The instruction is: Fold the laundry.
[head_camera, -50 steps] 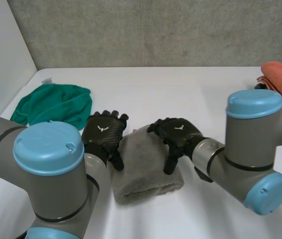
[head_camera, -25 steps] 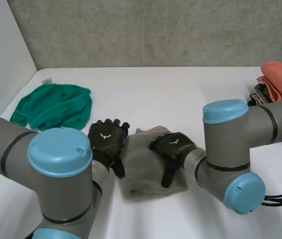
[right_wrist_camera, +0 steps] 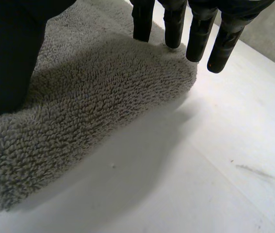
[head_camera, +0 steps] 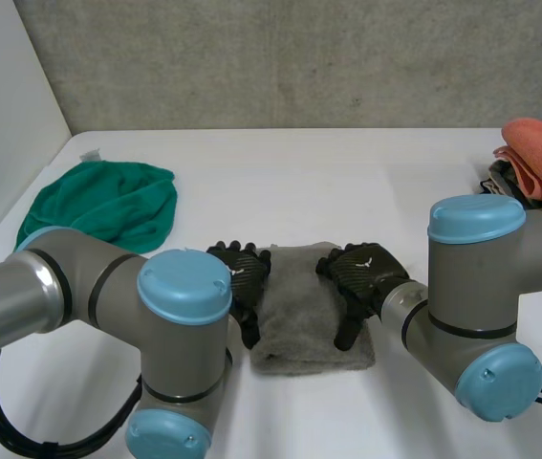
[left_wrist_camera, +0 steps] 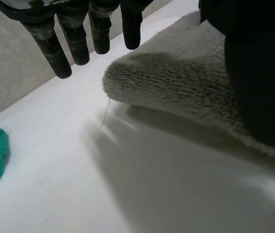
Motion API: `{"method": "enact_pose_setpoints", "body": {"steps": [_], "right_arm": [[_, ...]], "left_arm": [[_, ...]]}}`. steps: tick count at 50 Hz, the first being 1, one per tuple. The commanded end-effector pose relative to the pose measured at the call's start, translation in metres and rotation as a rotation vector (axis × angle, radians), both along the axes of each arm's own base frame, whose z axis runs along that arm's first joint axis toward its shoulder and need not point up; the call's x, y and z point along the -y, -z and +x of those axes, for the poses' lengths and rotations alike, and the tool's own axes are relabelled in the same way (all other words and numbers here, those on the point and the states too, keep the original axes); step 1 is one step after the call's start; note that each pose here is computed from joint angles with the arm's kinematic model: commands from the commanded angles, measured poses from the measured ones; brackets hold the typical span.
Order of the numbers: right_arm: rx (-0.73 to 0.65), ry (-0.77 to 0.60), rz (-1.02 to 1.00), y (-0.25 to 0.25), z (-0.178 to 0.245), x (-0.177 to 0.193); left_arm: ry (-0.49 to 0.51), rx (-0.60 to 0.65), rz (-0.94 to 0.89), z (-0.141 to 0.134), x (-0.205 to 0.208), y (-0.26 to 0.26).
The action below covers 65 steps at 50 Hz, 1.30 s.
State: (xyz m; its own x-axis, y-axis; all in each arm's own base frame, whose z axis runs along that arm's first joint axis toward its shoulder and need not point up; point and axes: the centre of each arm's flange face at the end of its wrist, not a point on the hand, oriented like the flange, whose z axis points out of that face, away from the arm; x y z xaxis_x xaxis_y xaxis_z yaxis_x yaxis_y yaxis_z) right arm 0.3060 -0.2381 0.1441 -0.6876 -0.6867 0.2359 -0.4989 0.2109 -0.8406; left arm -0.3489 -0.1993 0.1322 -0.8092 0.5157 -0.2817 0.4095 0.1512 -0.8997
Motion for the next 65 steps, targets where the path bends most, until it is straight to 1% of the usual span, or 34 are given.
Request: {"method": "enact_pose_setpoints", "body": {"steps": [1, 5, 8, 10, 13, 14, 17, 18, 21, 25, 27, 32, 39, 46, 59, 65], "right_arm": [[0.038, 0.004, -0.060, -0.024, -0.002, -0.002], [0.099, 0.010, -0.157, -0.051, -0.008, -0.009], [0.124, -0.006, -0.196, -0.055, -0.012, -0.019], [0.122, -0.013, -0.190, -0.052, -0.015, -0.024], [0.096, -0.027, -0.153, -0.036, -0.021, -0.037], [0.090, -0.033, -0.140, -0.032, -0.022, -0.041], [0.098, -0.076, -0.121, -0.017, -0.023, -0.055], [0.103, -0.089, -0.120, -0.013, -0.022, -0.058], [0.123, -0.112, -0.143, -0.003, -0.021, -0.064], [0.138, -0.136, -0.174, 0.012, -0.013, -0.066], [0.133, -0.142, -0.164, 0.024, -0.009, -0.064], [0.123, -0.142, -0.164, 0.037, -0.005, -0.058], [0.111, -0.146, -0.235, 0.038, 0.002, -0.045], [0.139, -0.144, -0.296, 0.037, 0.009, -0.034], [0.158, -0.140, -0.324, 0.036, 0.017, -0.021], [0.172, -0.127, -0.358, 0.023, 0.019, -0.010]], "left_arm": [[0.007, 0.001, -0.065, 0.003, 0.004, -0.025], [0.022, -0.086, -0.142, 0.006, 0.001, -0.069], [0.089, -0.141, -0.174, 0.006, -0.003, -0.093], [0.151, -0.176, -0.191, 0.007, -0.004, -0.108], [0.213, -0.204, -0.202, 0.012, -0.002, -0.120], [0.261, -0.220, -0.203, 0.014, -0.001, -0.125], [0.330, -0.239, -0.190, 0.017, 0.000, -0.129], [0.368, -0.252, -0.171, 0.018, -0.002, -0.130], [0.402, -0.277, -0.140, 0.019, -0.002, -0.132], [0.405, -0.317, -0.110, 0.020, -0.003, -0.135], [0.403, -0.323, -0.105, 0.020, -0.003, -0.135], [0.401, -0.323, -0.105, 0.020, -0.003, -0.134], [0.397, -0.322, -0.098, 0.021, -0.002, -0.132], [0.397, -0.322, -0.098, 0.021, -0.002, -0.132], [0.397, -0.322, -0.096, 0.021, -0.002, -0.131], [0.394, -0.323, -0.100, 0.021, -0.001, -0.132]]}}
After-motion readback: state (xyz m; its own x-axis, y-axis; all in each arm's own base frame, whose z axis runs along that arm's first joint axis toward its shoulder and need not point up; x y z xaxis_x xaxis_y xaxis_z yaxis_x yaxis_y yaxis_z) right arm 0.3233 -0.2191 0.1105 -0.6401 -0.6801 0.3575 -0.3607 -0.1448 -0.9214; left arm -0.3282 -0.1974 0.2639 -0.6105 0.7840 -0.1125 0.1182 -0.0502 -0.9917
